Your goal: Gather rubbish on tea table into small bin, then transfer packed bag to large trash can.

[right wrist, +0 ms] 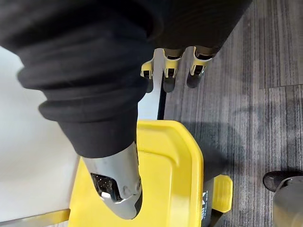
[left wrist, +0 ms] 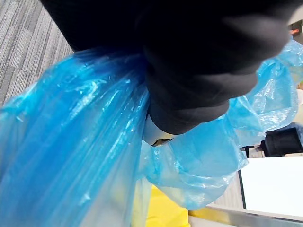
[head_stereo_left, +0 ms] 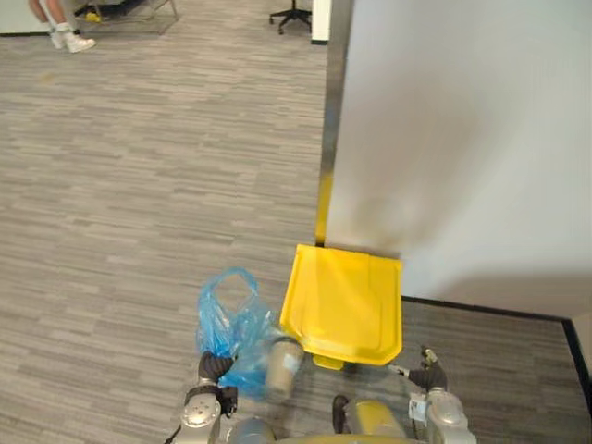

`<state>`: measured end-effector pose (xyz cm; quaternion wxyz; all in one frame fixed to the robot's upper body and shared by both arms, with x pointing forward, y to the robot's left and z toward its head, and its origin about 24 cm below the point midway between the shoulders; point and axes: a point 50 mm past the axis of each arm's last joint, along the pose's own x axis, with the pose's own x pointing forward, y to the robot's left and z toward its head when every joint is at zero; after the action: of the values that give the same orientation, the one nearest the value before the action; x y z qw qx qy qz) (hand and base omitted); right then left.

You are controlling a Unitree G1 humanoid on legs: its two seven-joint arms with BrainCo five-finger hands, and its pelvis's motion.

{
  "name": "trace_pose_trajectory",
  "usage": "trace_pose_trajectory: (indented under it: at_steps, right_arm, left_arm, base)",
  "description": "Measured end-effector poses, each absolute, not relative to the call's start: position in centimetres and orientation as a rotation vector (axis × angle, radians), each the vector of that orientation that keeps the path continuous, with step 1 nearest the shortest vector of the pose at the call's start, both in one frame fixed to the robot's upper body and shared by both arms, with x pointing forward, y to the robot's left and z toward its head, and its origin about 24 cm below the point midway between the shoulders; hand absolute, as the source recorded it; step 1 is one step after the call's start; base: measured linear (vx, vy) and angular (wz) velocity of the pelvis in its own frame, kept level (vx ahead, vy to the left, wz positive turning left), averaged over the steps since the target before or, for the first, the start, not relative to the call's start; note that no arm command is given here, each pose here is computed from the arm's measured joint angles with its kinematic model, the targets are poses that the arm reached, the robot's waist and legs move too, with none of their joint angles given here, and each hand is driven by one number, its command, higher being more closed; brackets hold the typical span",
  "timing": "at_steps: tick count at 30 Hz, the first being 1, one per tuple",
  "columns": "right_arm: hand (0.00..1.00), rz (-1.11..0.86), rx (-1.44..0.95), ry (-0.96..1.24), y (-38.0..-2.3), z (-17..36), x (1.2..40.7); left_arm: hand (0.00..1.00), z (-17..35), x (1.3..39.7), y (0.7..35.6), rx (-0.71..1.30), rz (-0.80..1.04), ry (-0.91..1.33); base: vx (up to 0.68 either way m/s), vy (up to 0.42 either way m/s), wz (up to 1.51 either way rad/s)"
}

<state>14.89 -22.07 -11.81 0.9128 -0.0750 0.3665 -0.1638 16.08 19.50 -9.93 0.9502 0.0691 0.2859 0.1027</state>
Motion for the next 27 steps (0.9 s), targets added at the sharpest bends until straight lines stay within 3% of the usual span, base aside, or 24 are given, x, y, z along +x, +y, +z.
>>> trace_pose_trajectory:
  at_steps: [10,15,27]
  right_arm:
    - [0.00,-0.266,-0.209,0.747,-21.3,-11.7,16.8]
    - [0.00,-0.273,-0.208,0.819,-21.4,-12.7,14.4]
    - [0.00,-0.338,-0.203,0.872,-22.4,-13.3,12.7]
  left_arm:
    - [1.00,-9.3,17.8,19.4,0.159,0.186,0.540]
    - [1.00,-9.6,17.0,19.9,0.170,0.197,0.561]
    - [1.00,-10.9,15.1,19.9,0.167,0.197,0.644]
  base:
    - [-0.20,0.088,-0.42]
    - [-0.23,0.026,-0.20]
    - [0.03,-0.020,-0.01]
